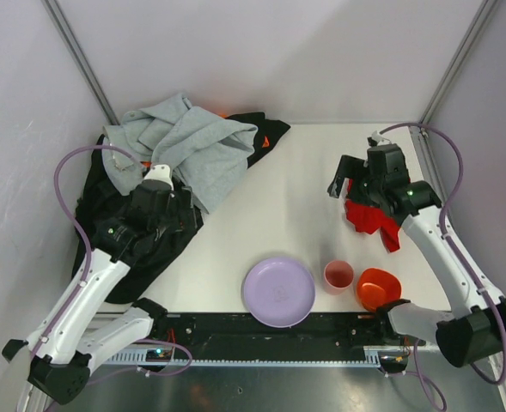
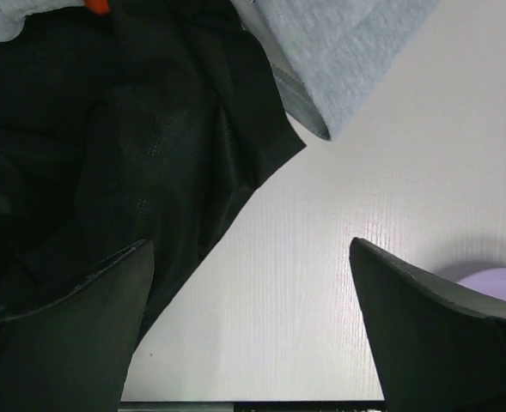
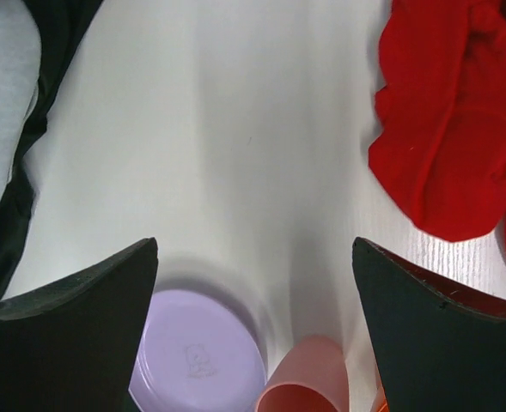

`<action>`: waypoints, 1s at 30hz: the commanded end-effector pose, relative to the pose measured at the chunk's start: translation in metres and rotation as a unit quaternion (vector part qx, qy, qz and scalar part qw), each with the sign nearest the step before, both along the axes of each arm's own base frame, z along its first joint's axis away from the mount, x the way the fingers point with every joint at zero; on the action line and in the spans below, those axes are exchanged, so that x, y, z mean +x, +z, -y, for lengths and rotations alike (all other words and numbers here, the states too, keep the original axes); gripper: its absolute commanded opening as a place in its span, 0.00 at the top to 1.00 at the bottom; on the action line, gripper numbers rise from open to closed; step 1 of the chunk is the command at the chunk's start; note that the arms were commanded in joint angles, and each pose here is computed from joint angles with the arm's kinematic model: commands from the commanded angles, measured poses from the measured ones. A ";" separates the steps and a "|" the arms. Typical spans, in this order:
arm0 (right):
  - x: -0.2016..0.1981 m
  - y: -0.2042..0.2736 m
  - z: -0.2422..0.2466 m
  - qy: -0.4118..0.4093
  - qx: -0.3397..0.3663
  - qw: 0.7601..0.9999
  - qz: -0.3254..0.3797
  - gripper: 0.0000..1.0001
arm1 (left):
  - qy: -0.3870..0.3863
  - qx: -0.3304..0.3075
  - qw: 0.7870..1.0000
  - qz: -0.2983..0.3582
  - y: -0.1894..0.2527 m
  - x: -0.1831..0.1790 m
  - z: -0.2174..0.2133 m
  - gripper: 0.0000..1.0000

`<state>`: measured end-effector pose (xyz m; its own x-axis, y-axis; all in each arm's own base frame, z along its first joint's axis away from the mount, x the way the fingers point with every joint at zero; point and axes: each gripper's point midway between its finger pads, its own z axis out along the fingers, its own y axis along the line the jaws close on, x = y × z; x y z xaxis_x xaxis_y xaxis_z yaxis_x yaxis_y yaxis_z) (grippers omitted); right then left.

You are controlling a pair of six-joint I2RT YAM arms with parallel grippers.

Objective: Pick out a specific cloth from the pile

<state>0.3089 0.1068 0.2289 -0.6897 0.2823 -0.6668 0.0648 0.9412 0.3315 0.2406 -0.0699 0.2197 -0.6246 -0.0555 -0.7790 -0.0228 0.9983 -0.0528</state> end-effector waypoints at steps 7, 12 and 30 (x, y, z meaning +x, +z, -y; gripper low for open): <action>-0.038 0.025 -0.011 -0.008 0.017 0.998 0.065 0.01 | 0.043 0.011 0.999 0.024 -0.003 -0.007 -0.018 0.00; -0.056 0.039 -0.009 0.000 0.032 0.995 0.099 0.01 | 0.045 0.007 0.998 0.038 0.002 -0.010 -0.022 0.01; -0.095 0.056 0.017 -0.014 0.054 0.984 0.170 0.01 | 0.044 -0.029 0.995 0.080 0.017 -0.025 -0.025 0.00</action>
<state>0.2130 0.0940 0.2864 -0.4350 0.3726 -0.8197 -0.0615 0.8959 0.4399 0.2166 -0.0450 0.2301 -0.5210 -0.1211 -0.8449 -0.0866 0.9923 -0.0888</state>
